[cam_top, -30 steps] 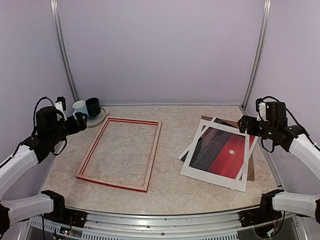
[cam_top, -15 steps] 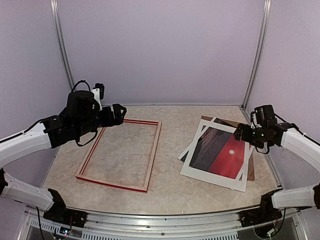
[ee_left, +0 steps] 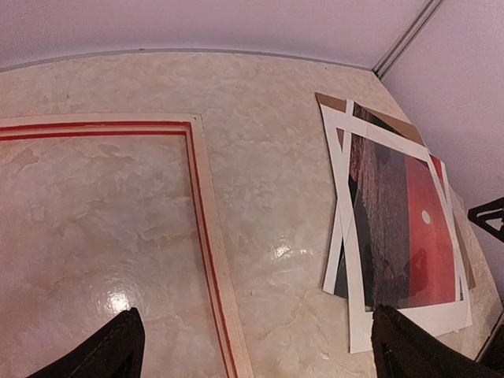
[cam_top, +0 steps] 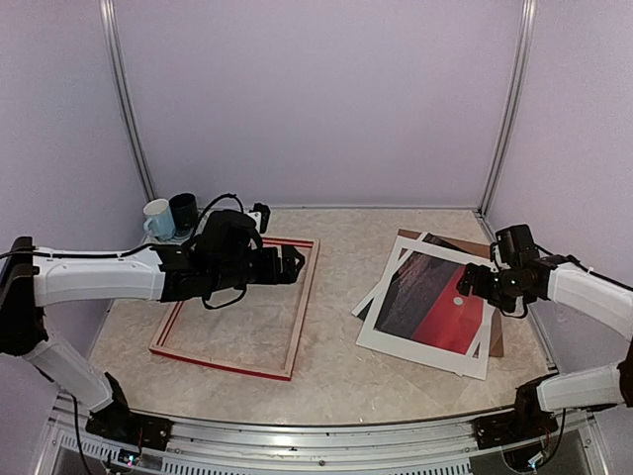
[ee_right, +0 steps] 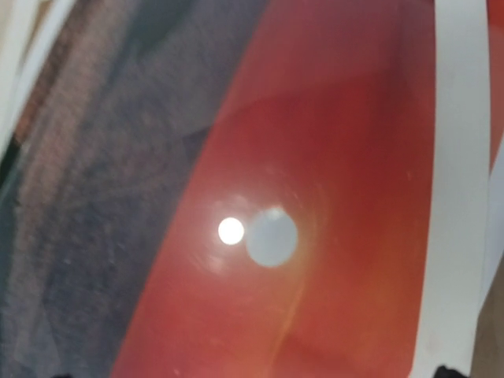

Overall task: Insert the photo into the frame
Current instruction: Pick up the glass panel from the mat board.

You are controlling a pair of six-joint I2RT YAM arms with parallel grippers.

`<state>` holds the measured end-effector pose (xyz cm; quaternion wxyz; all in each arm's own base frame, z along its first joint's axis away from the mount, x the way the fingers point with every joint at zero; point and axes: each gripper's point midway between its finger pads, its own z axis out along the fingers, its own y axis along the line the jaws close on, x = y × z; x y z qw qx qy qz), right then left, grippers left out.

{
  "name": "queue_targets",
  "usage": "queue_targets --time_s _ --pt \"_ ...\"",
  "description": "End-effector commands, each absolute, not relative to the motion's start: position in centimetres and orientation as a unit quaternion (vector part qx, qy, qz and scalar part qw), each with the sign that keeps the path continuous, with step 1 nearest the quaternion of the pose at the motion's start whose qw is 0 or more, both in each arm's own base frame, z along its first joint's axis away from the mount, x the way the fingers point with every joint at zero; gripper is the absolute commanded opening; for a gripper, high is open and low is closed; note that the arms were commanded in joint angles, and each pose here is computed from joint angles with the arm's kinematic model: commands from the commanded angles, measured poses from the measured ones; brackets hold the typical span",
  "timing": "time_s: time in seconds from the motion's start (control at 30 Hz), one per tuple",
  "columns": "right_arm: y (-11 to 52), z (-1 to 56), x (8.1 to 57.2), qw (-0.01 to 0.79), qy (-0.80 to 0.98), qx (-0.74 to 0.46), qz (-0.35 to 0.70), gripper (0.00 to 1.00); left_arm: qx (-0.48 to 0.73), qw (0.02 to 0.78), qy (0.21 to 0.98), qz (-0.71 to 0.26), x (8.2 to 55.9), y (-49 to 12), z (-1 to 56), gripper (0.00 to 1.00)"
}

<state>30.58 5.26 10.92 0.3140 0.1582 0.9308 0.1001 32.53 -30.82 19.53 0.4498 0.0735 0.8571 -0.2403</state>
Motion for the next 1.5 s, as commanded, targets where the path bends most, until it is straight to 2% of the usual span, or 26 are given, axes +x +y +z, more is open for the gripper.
queue_targets --time_s 0.0,0.5,0.8,1.47 --pt "5.3 9.7 30.4 0.302 0.933 0.17 0.1 0.99 0.101 0.445 0.852 -0.258 32.2 -35.1 19.2 0.99" --pt "4.6 7.2 29.0 0.279 0.933 0.206 0.093 0.99 0.162 0.338 0.872 -0.316 30.4 -44.8 11.5 0.99" --pt "5.2 6.1 28.6 0.27 0.936 0.196 0.109 0.99 0.146 0.284 0.891 -0.323 30.1 -46.3 7.6 0.99" --pt "5.6 3.0 28.5 0.235 0.95 0.178 0.103 0.99 0.155 0.179 0.917 -0.32 28.3 -47.6 3.4 0.99"
